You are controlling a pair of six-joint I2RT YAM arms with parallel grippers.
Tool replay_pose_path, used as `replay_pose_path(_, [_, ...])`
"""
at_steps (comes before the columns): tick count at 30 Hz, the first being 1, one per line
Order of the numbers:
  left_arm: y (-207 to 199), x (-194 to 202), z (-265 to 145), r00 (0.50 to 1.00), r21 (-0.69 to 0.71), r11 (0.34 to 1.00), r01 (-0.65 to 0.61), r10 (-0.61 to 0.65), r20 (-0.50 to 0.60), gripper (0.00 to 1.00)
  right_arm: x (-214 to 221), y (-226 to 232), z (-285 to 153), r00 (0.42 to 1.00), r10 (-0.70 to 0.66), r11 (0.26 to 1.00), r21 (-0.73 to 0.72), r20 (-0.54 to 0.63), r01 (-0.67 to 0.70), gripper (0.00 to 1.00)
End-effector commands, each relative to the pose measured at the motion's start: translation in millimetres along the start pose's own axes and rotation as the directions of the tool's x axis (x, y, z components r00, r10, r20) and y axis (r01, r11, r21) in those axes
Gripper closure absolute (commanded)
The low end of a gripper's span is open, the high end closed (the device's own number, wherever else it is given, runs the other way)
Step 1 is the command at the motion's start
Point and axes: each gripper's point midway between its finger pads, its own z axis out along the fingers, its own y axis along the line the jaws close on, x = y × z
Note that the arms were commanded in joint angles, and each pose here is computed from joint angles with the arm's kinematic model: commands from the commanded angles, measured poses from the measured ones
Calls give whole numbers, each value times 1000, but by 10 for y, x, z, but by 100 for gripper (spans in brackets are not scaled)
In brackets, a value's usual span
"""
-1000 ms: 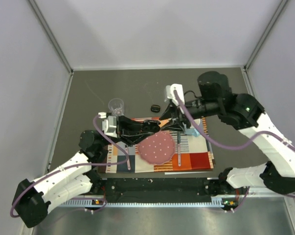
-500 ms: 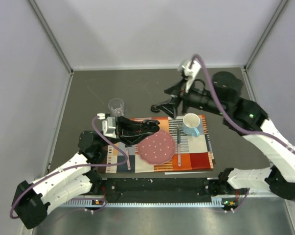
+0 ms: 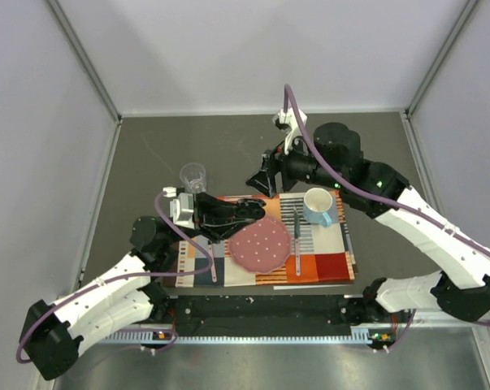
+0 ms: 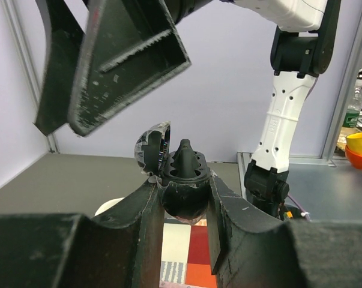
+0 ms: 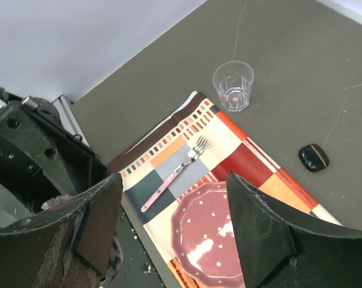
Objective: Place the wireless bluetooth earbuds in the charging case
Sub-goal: Close the charging case, then place the charging case at the center of the board.
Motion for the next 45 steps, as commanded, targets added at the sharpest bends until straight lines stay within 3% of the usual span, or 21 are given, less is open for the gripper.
replay_pose_path(1, [30, -184, 27, 997, -24, 998, -51, 52, 49, 100, 9, 162, -123, 1000, 11, 997, -77, 19, -10, 31])
replay_pose_path(13, [158, -139, 25, 998, -87, 995, -43, 47, 42, 100, 292, 282, -350, 1000, 22, 987, -159, 4, -21, 32])
replay_pose_path(16, [269, -64, 8, 999, -144, 989, -30, 33, 22, 100, 259, -88, -387, 996, 50, 997, 53, 68, -53, 30])
replay_pose_path(19, [451, 63, -22, 1000, -241, 971, 5, -12, -28, 100, 293, -513, -501, 988, 80, 953, 282, 133, -115, 25])
replay_pose_path(24, [851, 253, -101, 980, -474, 875, 98, -167, -106, 100, 400, -896, -745, 947, 232, 880, 366, 224, -302, 22])
replay_pose_path(27, [1155, 527, -161, 930, -620, 770, 149, -322, -176, 100, 492, -1074, -839, 925, 288, 847, 384, 249, -367, 22])
replay_pose_path(30, [1319, 763, -74, 862, -643, 747, 169, -428, -270, 100, 599, -1107, -844, 917, 326, 841, 374, 228, -392, 22])
replay_pose_path(33, [1524, 913, 6, 824, -668, 719, 190, -487, -290, 100, 678, -1057, -799, 912, 357, 843, 349, 204, -409, 22])
replay_pose_path(38, [1957, 1106, 1, 790, -728, 636, 257, -572, -221, 100, 801, -967, -796, 898, 402, 843, 310, 181, -440, 22])
replay_pose_path(41, [2059, 1191, 72, 754, -688, 637, 349, -627, -198, 100, 851, -946, -843, 894, 408, 840, 306, 187, -447, 23])
replay_pose_path(42, [2133, 1377, 44, 719, -704, 605, 372, -667, -194, 100, 887, -950, -842, 892, 412, 838, 308, 185, -450, 22])
replay_pose_path(45, [2368, 1586, 40, 684, -741, 555, 378, -707, -181, 100, 932, -937, -857, 892, 415, 839, 304, 178, -451, 22])
